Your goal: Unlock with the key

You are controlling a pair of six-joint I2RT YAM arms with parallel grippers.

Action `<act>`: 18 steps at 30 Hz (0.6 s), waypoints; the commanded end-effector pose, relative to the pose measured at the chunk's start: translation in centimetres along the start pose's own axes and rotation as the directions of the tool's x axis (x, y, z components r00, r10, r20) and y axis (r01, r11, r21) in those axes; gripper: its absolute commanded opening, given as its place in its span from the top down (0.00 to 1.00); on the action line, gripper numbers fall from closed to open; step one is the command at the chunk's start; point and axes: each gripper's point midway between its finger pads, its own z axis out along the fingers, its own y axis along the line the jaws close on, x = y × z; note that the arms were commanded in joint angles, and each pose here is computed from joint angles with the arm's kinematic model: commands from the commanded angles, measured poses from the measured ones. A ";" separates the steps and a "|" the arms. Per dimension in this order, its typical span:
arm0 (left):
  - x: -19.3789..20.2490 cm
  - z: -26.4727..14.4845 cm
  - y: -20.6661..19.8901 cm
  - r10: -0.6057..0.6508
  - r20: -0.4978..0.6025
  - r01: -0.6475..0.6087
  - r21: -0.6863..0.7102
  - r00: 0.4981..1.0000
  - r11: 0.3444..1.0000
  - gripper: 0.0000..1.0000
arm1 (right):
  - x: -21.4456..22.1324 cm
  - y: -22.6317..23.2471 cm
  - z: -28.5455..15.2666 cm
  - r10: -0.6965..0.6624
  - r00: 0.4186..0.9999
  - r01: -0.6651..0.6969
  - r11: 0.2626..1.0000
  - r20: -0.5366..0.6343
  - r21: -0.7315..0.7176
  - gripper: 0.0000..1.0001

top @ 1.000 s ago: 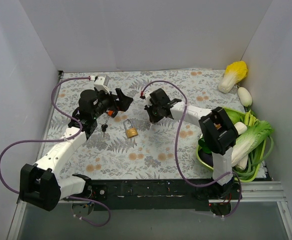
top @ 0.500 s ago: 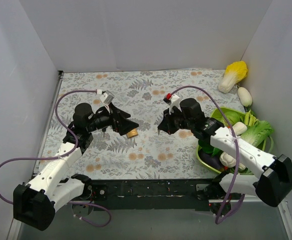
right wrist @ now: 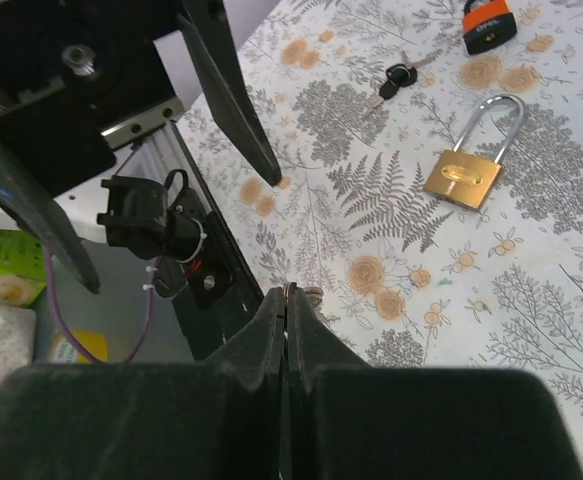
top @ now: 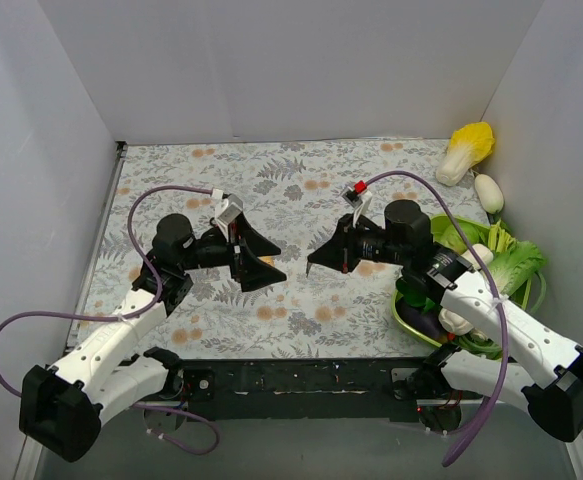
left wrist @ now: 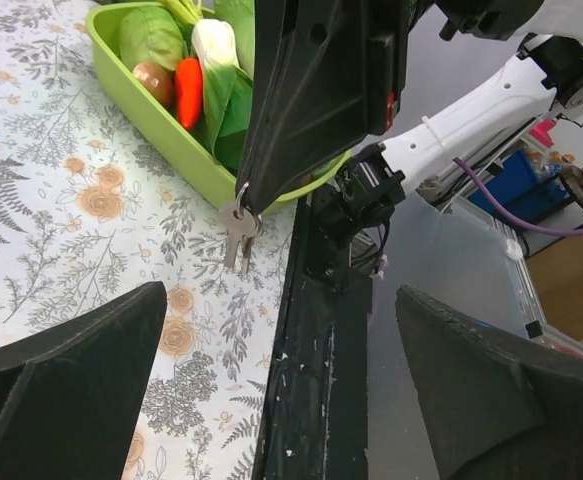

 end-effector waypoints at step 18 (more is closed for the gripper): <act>1.3 1.3 1.6 0.014 -0.003 -0.014 -0.084 1.000 0.996 0.33 | -3.3 4.6 0.4 0.085 0.991 -0.058 0.969 0.102 -0.241 0.99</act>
